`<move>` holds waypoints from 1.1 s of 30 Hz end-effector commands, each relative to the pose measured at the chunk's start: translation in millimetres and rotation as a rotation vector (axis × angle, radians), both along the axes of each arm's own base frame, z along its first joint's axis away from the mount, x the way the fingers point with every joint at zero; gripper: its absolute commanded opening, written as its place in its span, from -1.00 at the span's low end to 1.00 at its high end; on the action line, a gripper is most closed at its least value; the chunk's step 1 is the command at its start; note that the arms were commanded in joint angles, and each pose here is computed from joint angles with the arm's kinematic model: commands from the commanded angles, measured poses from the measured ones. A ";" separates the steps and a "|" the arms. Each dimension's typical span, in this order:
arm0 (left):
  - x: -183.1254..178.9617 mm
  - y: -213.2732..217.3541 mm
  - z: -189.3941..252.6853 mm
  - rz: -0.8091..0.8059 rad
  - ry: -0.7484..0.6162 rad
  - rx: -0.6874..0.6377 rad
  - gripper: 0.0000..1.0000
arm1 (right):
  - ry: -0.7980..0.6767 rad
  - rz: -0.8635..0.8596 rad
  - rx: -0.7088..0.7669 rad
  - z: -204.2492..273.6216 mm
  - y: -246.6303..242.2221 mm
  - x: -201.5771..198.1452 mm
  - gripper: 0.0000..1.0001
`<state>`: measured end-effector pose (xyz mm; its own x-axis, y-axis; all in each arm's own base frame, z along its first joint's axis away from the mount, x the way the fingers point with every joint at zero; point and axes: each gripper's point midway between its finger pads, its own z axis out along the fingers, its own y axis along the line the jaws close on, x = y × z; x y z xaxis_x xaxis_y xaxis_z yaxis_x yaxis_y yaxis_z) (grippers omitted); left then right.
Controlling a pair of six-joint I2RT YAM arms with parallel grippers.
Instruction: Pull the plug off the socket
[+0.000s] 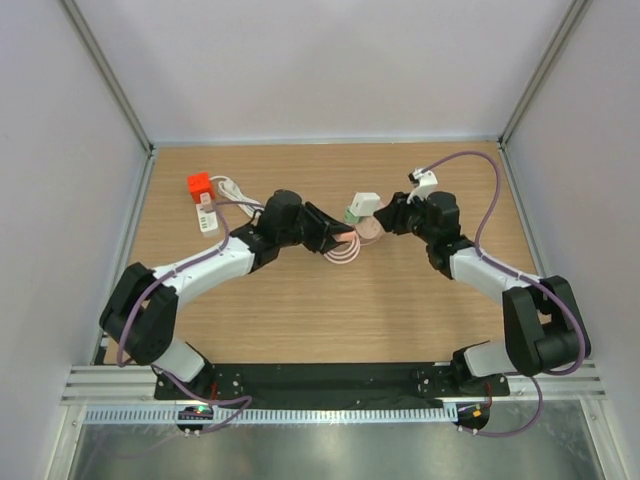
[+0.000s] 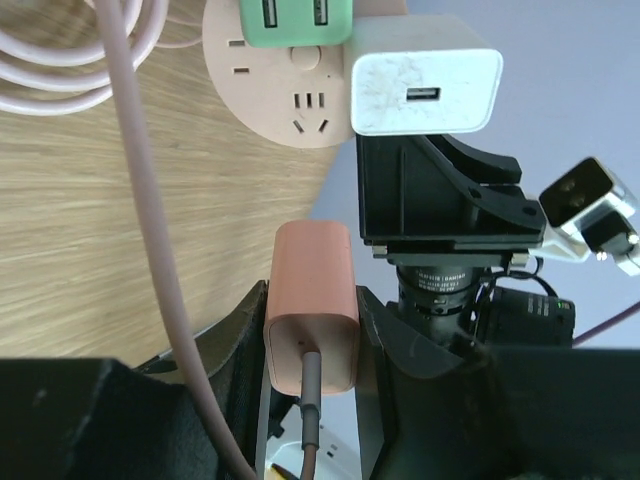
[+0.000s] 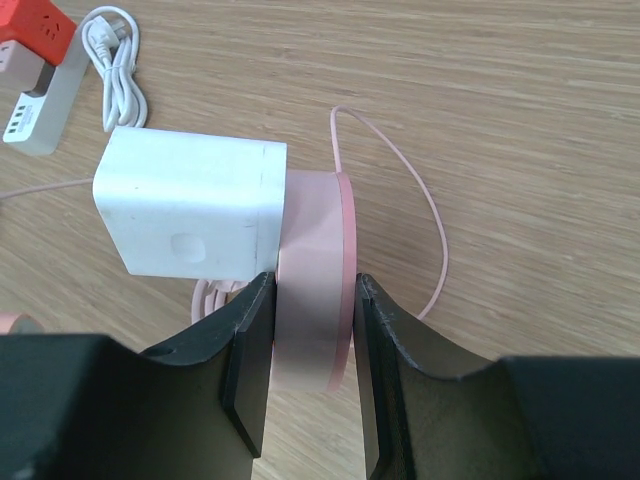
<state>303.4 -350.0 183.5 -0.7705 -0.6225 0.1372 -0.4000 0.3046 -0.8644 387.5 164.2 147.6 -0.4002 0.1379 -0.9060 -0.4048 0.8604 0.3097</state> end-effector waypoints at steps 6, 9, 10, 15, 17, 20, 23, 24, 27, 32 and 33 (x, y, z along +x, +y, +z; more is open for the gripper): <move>-8.7 53.5 2.8 -0.031 -0.195 0.256 -1.00 | -0.059 -0.057 0.256 51.8 -32.3 28.0 -0.98; -13.7 106.7 -28.7 0.006 -0.190 0.470 -1.00 | -0.056 -0.053 0.300 59.6 -40.7 27.1 -0.98; -17.2 131.6 -43.9 0.023 -0.144 0.546 -0.99 | -0.057 -0.050 0.307 61.8 -41.8 26.8 -0.98; -34.5 222.0 -86.9 0.210 0.041 0.682 -0.99 | -0.053 0.000 0.339 67.4 -37.3 22.4 -0.98; -35.6 252.4 -96.1 0.295 0.094 0.691 -1.00 | -0.051 0.009 0.341 66.7 -36.4 22.0 -0.97; -41.1 286.6 -100.4 0.393 0.132 0.721 -1.00 | -0.045 0.022 0.347 65.4 -34.4 21.1 -0.98; -46.4 315.3 -91.1 0.477 0.138 0.779 -1.00 | -0.045 0.020 0.353 66.5 -36.1 21.1 -0.98; -49.3 327.7 -87.1 0.508 0.153 0.799 -1.00 | -0.049 0.028 0.368 70.2 -35.7 20.5 -0.98; -52.8 350.3 -74.4 0.576 0.134 0.839 -0.99 | -0.115 0.059 0.456 98.5 -46.8 20.7 -0.98; -61.3 361.9 -75.5 0.593 0.155 0.849 -0.99 | -0.197 0.174 0.700 163.1 -64.1 -5.1 -0.98; -62.0 361.1 -78.1 0.585 0.161 0.848 -0.99 | -0.198 0.177 0.718 166.5 -65.9 -7.6 -0.98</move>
